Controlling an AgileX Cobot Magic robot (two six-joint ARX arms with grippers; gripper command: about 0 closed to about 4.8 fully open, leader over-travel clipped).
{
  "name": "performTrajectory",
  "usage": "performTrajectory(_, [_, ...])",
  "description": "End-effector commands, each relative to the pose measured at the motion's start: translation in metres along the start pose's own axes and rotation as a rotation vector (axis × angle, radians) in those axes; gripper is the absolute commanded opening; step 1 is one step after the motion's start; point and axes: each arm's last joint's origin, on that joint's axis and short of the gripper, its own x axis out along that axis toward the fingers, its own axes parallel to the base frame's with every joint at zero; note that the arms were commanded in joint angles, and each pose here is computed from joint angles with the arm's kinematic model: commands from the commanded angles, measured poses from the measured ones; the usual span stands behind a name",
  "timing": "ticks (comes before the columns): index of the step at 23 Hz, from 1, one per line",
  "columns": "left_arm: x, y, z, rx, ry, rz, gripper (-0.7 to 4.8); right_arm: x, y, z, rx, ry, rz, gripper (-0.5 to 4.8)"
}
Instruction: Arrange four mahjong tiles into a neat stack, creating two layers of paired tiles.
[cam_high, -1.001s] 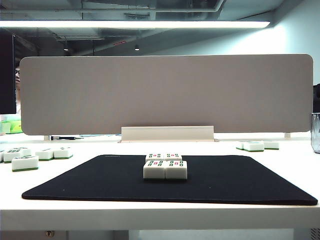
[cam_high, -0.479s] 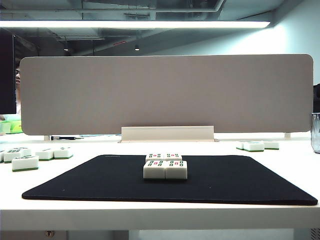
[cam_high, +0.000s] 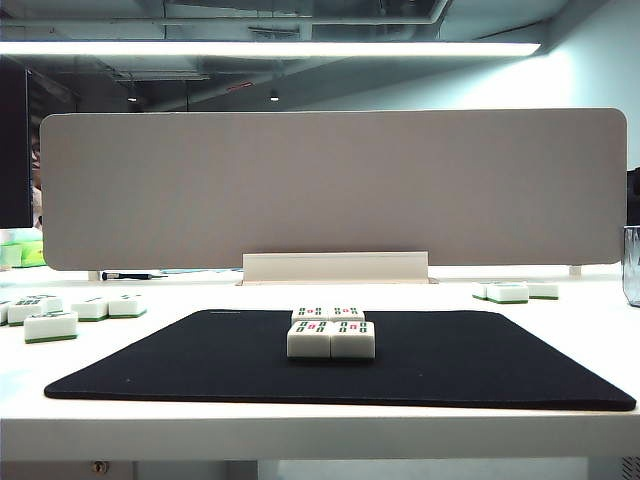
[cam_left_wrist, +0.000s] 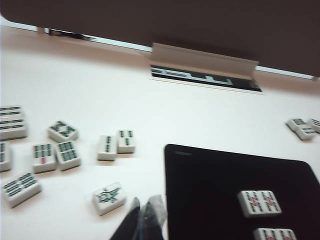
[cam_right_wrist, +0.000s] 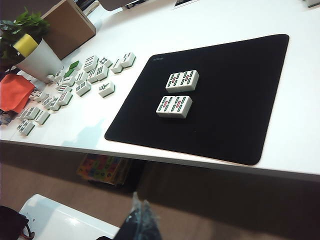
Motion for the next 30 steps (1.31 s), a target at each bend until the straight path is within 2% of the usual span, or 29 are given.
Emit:
performTrajectory(1, [0.012, -0.004, 0.017, -0.015, 0.068, -0.095, -0.05, -0.002, 0.001, -0.001, -0.015, -0.016, 0.006, -0.01])
performTrajectory(7, [0.040, -0.018, 0.031, -0.010, 0.188, -0.185, -0.06, -0.002, 0.001, -0.001, -0.016, -0.018, 0.007, -0.01])
performTrajectory(12, [0.062, -0.034, 0.027, 0.022, 0.272, -0.224, -0.06, -0.002, 0.001, -0.001, -0.016, -0.017, 0.007, -0.01])
performTrajectory(15, [0.083, -0.052, 0.013, 0.060, 0.371, -0.266, -0.06, -0.002, 0.001, -0.001, -0.015, -0.016, 0.006, -0.01])
performTrajectory(18, [0.096, -0.063, 0.002, 0.033, 0.444, -0.288, -0.06, -0.002, 0.001, -0.001, -0.014, -0.015, 0.006, -0.01])
performTrajectory(23, [0.118, -0.082, -0.011, 0.051, 0.545, -0.312, -0.06, -0.002, 0.001, -0.001, -0.014, -0.016, 0.006, -0.01])
performTrajectory(24, [0.125, -0.090, -0.012, 0.064, 0.569, -0.329, -0.06, -0.002, 0.001, -0.001, -0.014, -0.016, 0.004, -0.01])
performTrajectory(25, [0.135, -0.100, -0.012, 0.076, 0.596, -0.345, -0.06, -0.002, 0.001, -0.001, -0.015, -0.017, 0.003, -0.01])
performTrajectory(29, [0.152, -0.114, -0.004, 0.070, 0.661, -0.335, -0.06, -0.002, 0.001, -0.001, -0.012, -0.014, 0.000, -0.01])
performTrajectory(30, [0.161, -0.122, -0.001, 0.063, 0.701, -0.323, -0.06, -0.002, 0.000, -0.001, -0.013, -0.018, -0.011, -0.01])
